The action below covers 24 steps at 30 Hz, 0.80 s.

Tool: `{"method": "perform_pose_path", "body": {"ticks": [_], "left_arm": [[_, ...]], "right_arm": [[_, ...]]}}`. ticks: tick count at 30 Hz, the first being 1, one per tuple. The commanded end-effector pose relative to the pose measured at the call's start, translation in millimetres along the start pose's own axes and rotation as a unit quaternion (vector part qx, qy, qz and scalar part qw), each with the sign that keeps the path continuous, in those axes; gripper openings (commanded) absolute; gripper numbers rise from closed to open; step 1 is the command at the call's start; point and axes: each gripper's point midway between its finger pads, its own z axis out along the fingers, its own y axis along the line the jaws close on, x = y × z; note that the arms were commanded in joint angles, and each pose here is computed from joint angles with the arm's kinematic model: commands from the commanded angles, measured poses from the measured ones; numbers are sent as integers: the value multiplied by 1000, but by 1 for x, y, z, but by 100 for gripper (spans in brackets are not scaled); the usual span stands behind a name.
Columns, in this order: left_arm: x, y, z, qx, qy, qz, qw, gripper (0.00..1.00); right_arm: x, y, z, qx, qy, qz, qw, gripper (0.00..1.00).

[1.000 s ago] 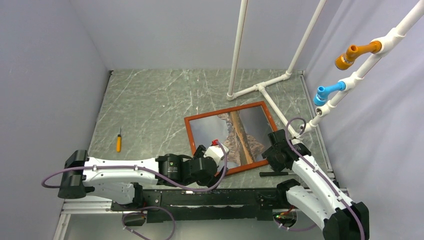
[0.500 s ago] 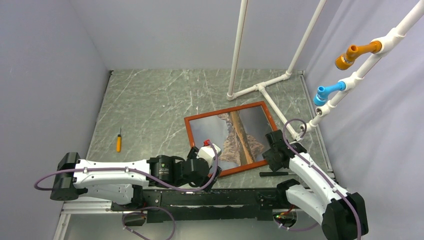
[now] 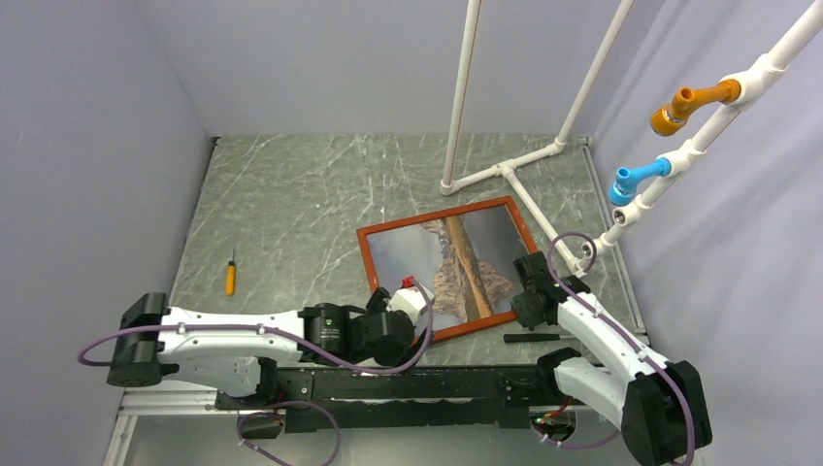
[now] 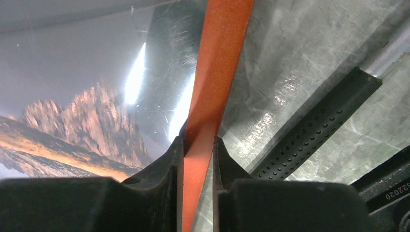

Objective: Take the photo out of the frame

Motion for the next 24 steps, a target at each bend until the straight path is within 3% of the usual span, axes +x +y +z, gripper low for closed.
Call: {"method": "perform_pose_path", "body": {"ticks": [1,2,11,24], "left_arm": [[-4,-7,9,-16,1,34,999,99],[-5,-6,12,-27,4,45,999,99],[-11,-10,39,-141,25,160,977,99],[3,-35,75,-206,48,294,932,99]], "right_arm": [[5,-10,7,22,6,18,1000,5],[4,-9,5,22,7,18,1000,0],[-6,3,-24,23,7,11,1000,0],[-1,16,-51,-29,42,50,997,0]]}}
